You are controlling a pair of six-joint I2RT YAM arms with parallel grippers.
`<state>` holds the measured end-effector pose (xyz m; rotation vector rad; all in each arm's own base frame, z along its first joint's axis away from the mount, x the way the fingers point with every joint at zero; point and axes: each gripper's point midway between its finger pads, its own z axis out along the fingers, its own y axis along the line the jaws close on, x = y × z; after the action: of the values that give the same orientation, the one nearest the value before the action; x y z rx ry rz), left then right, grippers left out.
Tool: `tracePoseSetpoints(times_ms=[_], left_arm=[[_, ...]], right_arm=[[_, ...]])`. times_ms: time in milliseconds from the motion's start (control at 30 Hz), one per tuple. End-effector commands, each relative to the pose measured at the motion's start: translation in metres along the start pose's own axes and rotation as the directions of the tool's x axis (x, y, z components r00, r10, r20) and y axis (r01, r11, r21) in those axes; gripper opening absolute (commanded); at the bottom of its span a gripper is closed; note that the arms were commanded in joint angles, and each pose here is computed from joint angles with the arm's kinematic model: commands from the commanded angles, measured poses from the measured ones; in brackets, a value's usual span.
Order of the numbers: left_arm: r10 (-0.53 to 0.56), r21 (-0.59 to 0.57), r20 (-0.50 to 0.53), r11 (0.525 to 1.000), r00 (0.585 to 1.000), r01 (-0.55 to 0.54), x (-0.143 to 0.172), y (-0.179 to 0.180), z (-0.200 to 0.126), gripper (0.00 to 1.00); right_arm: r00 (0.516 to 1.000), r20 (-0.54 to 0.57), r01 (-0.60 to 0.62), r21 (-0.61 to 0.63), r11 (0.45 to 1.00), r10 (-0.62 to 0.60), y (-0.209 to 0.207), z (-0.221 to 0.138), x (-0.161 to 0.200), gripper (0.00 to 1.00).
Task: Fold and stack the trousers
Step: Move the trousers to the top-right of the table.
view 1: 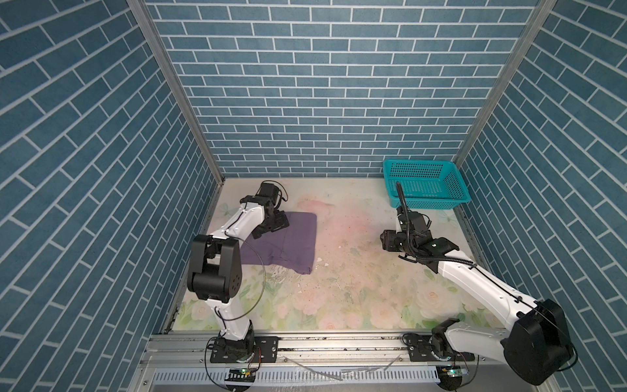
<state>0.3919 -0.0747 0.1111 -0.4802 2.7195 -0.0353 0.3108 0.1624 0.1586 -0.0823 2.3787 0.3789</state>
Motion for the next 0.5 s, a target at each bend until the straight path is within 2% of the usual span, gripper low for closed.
tracePoseSetpoints(times_ms=[0,100,267,367,467], left_arm=[[0.138,-0.093,-0.022,0.986,0.99,-0.14,0.039,-0.006,-0.011,0.95],[0.161,-0.08,-0.068,0.983,0.985,-0.166,0.07,-0.014,0.0,0.95],[0.101,-0.079,-0.162,0.99,0.982,-0.115,0.11,-0.001,0.04,0.95],[0.089,-0.05,-0.193,0.994,0.977,-0.101,0.118,-0.008,0.059,0.95],[0.056,-0.059,-0.223,0.996,0.973,-0.07,0.112,-0.002,0.074,0.95]], right_arm=[[0.999,0.029,-0.011,-0.08,0.997,0.014,0.012,-0.005,-0.003,0.63],[1.0,0.027,-0.007,-0.079,0.997,0.009,0.01,-0.008,0.0,0.63],[0.999,0.037,-0.007,-0.073,0.997,0.01,0.005,-0.015,0.005,0.62],[0.999,0.043,-0.012,-0.06,0.998,0.015,0.0,-0.02,0.01,0.62],[0.999,0.048,-0.023,-0.038,0.999,0.025,-0.006,-0.023,0.013,0.62]])
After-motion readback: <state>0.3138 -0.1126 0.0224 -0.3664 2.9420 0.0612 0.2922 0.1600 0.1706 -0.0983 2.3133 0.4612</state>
